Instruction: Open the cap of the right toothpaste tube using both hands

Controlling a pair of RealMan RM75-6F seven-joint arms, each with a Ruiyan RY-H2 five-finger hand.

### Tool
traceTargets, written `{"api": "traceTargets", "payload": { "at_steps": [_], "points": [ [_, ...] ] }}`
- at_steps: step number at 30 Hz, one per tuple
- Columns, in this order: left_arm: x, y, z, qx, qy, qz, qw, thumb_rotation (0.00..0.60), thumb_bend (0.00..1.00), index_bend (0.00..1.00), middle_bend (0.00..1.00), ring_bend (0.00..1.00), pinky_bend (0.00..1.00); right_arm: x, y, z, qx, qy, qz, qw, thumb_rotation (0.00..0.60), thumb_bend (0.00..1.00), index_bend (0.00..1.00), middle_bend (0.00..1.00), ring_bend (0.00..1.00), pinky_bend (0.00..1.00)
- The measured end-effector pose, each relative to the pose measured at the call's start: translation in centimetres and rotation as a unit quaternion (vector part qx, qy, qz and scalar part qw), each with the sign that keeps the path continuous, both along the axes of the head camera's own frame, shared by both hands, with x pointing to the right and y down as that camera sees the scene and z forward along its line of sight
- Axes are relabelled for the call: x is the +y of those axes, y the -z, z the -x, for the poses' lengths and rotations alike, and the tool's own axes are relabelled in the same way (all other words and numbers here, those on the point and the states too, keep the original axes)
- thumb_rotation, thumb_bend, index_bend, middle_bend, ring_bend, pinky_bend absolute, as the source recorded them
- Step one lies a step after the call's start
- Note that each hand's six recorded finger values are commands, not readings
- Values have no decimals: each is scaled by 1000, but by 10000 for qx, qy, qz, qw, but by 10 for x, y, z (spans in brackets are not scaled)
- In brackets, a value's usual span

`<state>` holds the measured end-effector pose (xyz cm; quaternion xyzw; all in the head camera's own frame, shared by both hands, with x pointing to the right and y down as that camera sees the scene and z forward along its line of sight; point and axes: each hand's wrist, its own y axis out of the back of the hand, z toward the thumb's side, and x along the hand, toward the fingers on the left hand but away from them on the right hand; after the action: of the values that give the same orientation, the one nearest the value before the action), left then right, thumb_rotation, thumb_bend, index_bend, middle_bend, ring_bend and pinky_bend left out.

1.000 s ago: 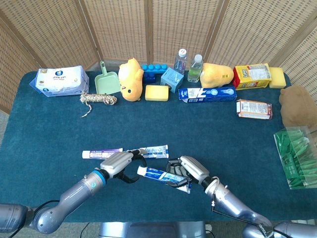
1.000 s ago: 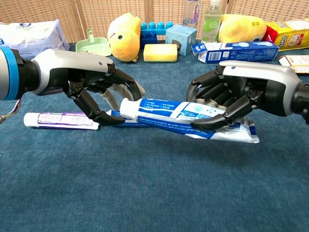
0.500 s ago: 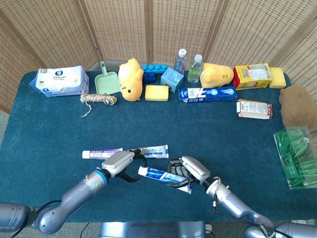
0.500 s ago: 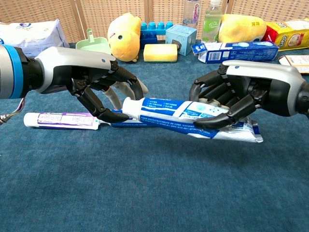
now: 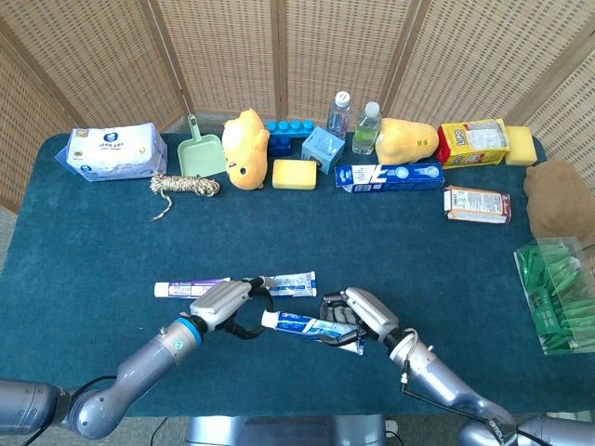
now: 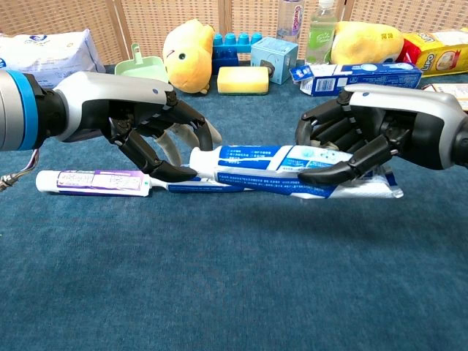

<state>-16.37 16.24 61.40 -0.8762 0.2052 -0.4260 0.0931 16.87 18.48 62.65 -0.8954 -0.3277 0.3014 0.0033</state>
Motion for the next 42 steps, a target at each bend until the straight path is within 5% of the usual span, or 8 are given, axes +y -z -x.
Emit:
{"api": "traceTargets", "payload": {
  "at_steps": [24,42],
  "points": [
    [-6,-2,7,-88,160,-162,9997,600,341,584,193,187,284,-6,-4,-4,155,-339,-16,9993,600,398,916,833,726,820],
    [-2,4,10,-128,114,-356,9992,600,340,547,170,187,282,-22,2,-10,127,-763,-121,9969,600,406,914,833,726,820]
  ]
}}
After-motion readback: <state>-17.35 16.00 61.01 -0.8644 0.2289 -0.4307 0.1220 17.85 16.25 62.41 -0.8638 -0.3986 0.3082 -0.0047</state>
